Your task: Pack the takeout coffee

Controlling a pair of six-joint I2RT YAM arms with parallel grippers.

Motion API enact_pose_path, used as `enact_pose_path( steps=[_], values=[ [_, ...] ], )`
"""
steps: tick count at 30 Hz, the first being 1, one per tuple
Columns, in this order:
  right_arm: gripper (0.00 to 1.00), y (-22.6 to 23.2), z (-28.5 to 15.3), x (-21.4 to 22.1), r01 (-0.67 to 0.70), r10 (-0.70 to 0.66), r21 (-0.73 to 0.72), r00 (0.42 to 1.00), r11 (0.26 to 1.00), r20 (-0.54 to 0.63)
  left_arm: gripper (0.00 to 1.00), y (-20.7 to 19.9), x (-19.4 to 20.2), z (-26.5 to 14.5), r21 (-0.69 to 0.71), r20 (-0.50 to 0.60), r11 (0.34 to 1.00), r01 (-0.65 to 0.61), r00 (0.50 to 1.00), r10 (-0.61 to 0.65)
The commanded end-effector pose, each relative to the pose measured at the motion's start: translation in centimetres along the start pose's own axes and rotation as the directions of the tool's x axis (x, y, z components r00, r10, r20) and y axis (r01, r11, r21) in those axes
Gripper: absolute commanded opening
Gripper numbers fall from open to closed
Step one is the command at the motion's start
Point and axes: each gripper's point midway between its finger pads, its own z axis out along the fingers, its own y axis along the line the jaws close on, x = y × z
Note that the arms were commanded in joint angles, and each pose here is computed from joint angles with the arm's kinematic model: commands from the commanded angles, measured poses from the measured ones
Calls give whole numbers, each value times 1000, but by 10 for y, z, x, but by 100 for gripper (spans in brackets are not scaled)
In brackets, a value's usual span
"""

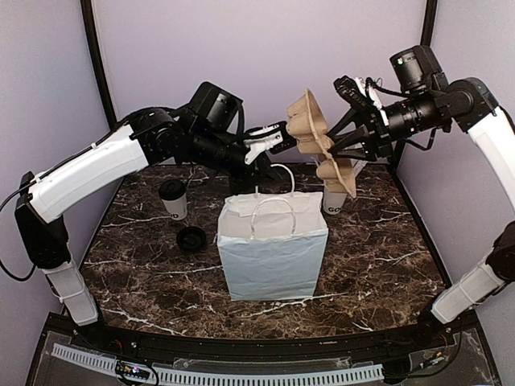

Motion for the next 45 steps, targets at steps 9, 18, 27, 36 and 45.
enact_pose_path(
  steps=[9, 18, 27, 36, 45],
  values=[
    [32, 47, 23, -4, 13, -1, -201, 998, 980, 59, 0, 5, -24, -20, 163, 157, 954, 253, 948, -278],
    [31, 60, 54, -7, 88, -85, -214, 996, 973, 23, 0, 4, -22, -18, 222, 157, 927, 303, 927, -341],
    [30, 38, 77, -15, 119, -115, -159, 993, 980, 32, 0, -5, -24, -19, 275, 159, 912, 304, 922, -354],
    [30, 41, 100, 11, 104, -113, -184, 993, 978, -38, 0, -3, -20, -25, 274, 176, 910, 311, 914, -366],
    [30, 56, 110, 47, 79, -113, -215, 983, 973, -148, 0, 0, -14, -28, 280, 171, 897, 342, 902, -397]
  ],
)
